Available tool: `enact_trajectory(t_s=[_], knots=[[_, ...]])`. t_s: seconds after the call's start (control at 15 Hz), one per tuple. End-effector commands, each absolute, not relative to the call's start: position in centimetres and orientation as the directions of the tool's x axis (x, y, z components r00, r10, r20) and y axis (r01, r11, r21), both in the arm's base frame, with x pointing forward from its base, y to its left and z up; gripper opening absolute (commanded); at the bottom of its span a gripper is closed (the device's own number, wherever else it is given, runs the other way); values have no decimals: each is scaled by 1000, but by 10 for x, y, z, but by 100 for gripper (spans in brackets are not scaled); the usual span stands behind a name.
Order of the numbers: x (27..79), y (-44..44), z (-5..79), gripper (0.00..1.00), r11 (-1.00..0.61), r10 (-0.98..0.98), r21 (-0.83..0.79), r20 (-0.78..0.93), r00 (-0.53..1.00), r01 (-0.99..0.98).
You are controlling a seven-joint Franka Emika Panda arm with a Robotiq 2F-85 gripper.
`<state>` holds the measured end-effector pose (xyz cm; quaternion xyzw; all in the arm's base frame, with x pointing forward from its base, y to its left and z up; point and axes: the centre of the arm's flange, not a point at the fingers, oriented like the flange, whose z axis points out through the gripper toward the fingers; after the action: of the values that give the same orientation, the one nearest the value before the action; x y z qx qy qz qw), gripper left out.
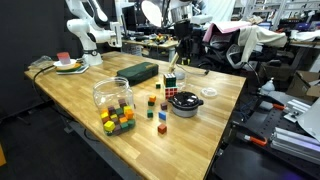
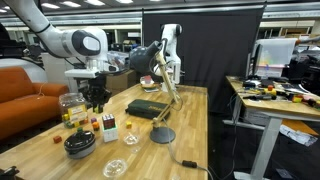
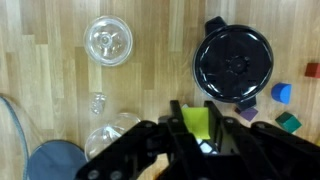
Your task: Pick up the yellow block and stack it on top of the rubix cube, then pick up the brown block and stack it on top of the yellow block.
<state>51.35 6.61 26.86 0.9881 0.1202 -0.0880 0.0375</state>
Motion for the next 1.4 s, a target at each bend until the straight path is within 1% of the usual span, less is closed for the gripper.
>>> enact_trajectory(t_s=[0.0, 0.27, 0.33, 0.8, 1.33], knots=[[511, 72, 266, 28, -964, 245, 51, -192, 950, 259], [510, 70, 265, 28, -961, 258, 48, -198, 946, 272], [510, 69, 265, 7, -961, 259, 48, -198, 945, 273], [531, 112, 278, 7, -927, 358, 69, -122, 926, 368], [574, 125, 259, 7, -860, 489, 81, -145, 860, 503]])
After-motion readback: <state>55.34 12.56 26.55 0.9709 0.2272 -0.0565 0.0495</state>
